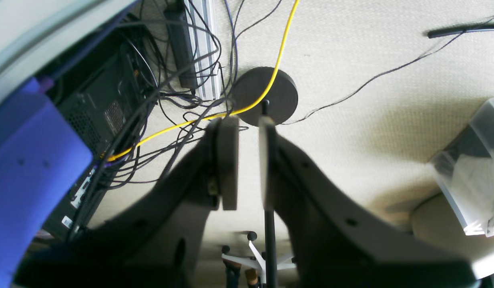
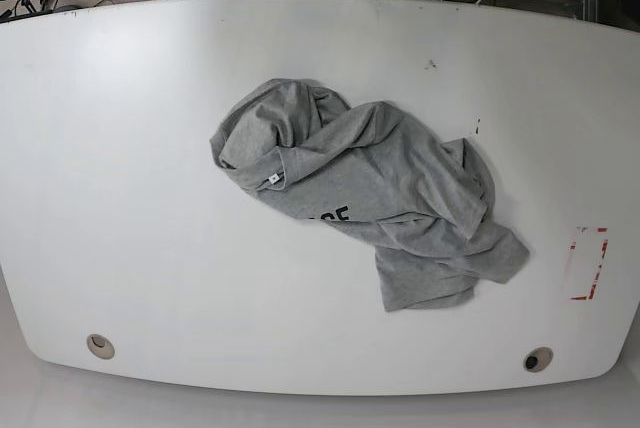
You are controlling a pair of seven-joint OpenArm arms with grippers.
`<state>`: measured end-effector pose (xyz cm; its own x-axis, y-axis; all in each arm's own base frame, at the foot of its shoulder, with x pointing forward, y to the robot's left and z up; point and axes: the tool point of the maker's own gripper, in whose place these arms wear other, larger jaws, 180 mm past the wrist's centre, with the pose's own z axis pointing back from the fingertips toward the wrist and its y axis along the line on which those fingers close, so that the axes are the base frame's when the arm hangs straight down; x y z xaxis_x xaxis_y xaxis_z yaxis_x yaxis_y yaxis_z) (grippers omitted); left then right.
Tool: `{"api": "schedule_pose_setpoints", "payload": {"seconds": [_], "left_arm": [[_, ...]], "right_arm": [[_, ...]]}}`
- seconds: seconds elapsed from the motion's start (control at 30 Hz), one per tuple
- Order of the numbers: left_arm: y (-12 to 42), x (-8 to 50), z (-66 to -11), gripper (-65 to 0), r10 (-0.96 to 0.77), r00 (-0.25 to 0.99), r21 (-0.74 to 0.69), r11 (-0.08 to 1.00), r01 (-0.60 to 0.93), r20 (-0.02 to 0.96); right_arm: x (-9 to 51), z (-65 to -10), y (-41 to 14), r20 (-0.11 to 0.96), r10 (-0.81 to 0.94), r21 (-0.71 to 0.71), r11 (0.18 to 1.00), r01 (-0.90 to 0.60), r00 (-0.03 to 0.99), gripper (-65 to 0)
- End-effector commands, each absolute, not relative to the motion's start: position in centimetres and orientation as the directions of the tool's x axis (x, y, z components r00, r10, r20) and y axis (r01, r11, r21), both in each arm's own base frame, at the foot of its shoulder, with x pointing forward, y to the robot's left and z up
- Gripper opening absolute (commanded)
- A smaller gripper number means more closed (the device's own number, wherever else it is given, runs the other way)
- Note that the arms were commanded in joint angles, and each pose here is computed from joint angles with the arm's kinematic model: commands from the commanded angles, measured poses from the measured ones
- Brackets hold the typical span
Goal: Fold the T-shirt properly
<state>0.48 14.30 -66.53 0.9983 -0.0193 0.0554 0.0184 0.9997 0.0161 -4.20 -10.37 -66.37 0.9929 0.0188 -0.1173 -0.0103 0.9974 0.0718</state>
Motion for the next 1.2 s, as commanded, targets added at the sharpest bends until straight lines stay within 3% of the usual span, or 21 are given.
{"api": "schedule_pose_setpoints", "payload": {"seconds": [0.0,1.17], "left_arm": [[14.23,0.5,-66.52,-33.0,-0.018,0.998,0.017,1.0,0.017,0.06],[14.25,0.23,-66.52,-33.2,-0.019,0.998,0.015,1.0,0.018,0.055]], "right_arm": [[-4.62,-66.34,-10.39,-0.128,0.017,0.072,0.997,-0.007,0.992,-56.9],[-5.44,-66.27,-10.27,-0.141,0.024,0.08,0.997,-0.013,0.99,-57.1]]}}
